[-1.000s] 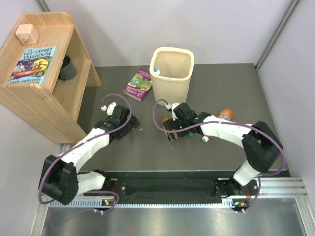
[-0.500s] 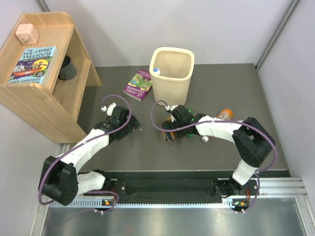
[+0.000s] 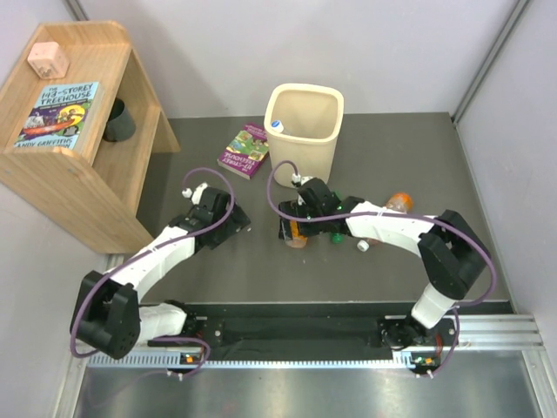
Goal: Put the plastic bottles in the bin
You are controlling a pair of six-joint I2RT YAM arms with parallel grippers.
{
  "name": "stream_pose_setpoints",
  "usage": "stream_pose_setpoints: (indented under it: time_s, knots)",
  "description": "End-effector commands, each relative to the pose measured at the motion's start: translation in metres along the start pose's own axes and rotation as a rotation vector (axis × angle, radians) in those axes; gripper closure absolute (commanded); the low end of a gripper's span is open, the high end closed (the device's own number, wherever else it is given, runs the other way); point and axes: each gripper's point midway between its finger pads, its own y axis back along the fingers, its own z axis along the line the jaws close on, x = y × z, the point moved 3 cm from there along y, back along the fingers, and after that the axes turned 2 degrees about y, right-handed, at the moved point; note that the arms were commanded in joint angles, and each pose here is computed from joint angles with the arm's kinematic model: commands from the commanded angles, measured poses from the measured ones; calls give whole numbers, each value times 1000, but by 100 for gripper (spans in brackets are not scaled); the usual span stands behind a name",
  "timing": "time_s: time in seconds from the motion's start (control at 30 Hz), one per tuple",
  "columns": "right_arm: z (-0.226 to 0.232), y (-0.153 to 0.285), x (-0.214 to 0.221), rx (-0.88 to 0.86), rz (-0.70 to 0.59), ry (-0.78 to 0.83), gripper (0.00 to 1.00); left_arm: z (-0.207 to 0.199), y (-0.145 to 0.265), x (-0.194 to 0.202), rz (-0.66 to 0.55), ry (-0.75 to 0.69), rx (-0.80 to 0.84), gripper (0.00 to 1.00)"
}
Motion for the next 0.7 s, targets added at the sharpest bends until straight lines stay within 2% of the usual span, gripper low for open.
stream_pose_setpoints:
  time_s: [0.0, 0.2, 0.37, 0.43, 0.47, 0.53, 0.6, 0.63, 0.67]
  knots:
    - [14, -18, -21, 6, -45, -83, 0, -3, -6, 2, 14, -2, 22, 5]
    - [-9, -50, 6, 131, 50, -107, 16, -2, -3, 0, 8, -17, 21, 5]
    - [-22, -47, 21, 193, 65, -100, 34, 0, -2, -1, -5, -33, 20, 5]
    - [-24, -43, 21, 197, 50, -101, 50, 0, -3, 0, 1, -38, 19, 5]
    - [-26, -43, 24, 201, 55, -94, 63, -1, -3, 0, 3, -38, 20, 5]
    - [-25, -37, 22, 198, 41, -81, 73, -3, -5, 0, 5, -44, 22, 5]
    - [-22, -24, 16, 201, 6, -51, 67, -3, -6, 0, 8, -51, 22, 5]
    - [-16, -17, 13, 196, -25, -30, 59, -4, -6, -1, 7, -50, 25, 5]
    - [-14, -9, 13, 199, -48, -11, 40, -4, -6, -1, 8, -52, 26, 5]
